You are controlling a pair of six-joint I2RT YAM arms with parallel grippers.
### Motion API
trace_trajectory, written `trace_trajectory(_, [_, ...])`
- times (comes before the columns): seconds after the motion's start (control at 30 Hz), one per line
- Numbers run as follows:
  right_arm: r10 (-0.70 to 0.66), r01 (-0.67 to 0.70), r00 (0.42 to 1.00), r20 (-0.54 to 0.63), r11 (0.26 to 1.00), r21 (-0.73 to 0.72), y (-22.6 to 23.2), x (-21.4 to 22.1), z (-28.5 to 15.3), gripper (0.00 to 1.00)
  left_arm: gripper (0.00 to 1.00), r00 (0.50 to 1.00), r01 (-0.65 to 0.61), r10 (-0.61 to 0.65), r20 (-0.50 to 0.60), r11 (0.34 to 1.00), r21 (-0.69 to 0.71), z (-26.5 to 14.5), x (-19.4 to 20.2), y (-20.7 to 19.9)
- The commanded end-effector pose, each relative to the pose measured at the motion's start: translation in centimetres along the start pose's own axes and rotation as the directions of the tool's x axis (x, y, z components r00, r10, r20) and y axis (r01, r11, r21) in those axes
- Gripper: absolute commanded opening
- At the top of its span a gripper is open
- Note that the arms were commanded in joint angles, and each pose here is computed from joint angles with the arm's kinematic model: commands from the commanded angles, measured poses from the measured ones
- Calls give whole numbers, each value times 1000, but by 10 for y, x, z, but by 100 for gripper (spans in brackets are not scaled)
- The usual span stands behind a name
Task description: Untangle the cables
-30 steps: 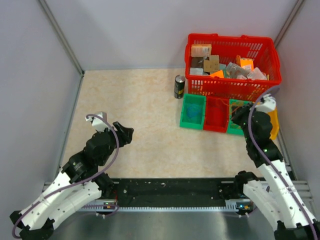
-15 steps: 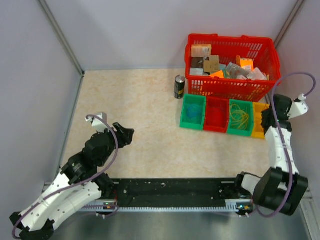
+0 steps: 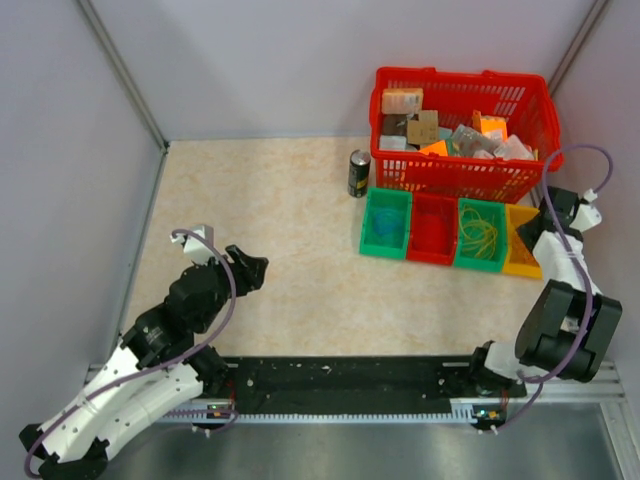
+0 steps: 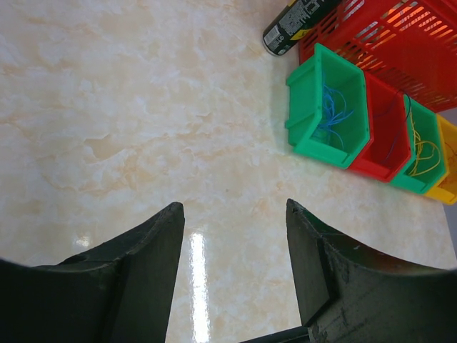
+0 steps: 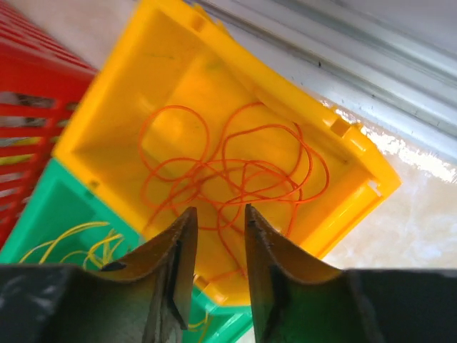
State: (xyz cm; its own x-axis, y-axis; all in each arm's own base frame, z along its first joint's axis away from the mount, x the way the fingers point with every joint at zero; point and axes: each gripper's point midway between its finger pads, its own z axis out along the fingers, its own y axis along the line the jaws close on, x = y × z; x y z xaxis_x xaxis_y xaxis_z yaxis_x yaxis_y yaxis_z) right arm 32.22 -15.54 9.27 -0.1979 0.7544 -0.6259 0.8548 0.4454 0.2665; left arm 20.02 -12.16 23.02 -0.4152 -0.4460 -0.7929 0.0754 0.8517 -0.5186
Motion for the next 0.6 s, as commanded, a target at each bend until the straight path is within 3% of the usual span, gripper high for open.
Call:
trace_trajectory(0.0, [24,3,987,157,985,-171,35,-59,-53,48,63,1000,12,-12,11,999,39,1,-8,-13])
trace_trajectory(0.07, [33,6,982,184,979,-205,39,-67,-72,77,63,1000,16,-17,3,999,43,3,-6,-14])
trace_trajectory(0.1, [27,15,980,196,978,-207,38,-70,-79,80,63,1000,18,-18,-2,999,43,4,-4,-14])
trace_trajectory(0.23, [2,51,968,251,977,-207,33,-78,-115,82,63,1000,26,-26,-5,998,54,7,0,-15])
trace_trajectory(0.33, [-104,183,941,321,957,-226,47,-71,-147,82,66,1000,26,-26,-15,998,64,10,4,-18])
trace_trajectory(0.43, [-277,373,900,338,889,-267,72,-30,-171,82,69,1000,16,-14,-26,998,68,12,5,-20])
trace_trajectory(0.57, [-482,558,829,283,740,-376,87,60,-189,82,72,999,6,-4,-34,998,62,13,9,-18])
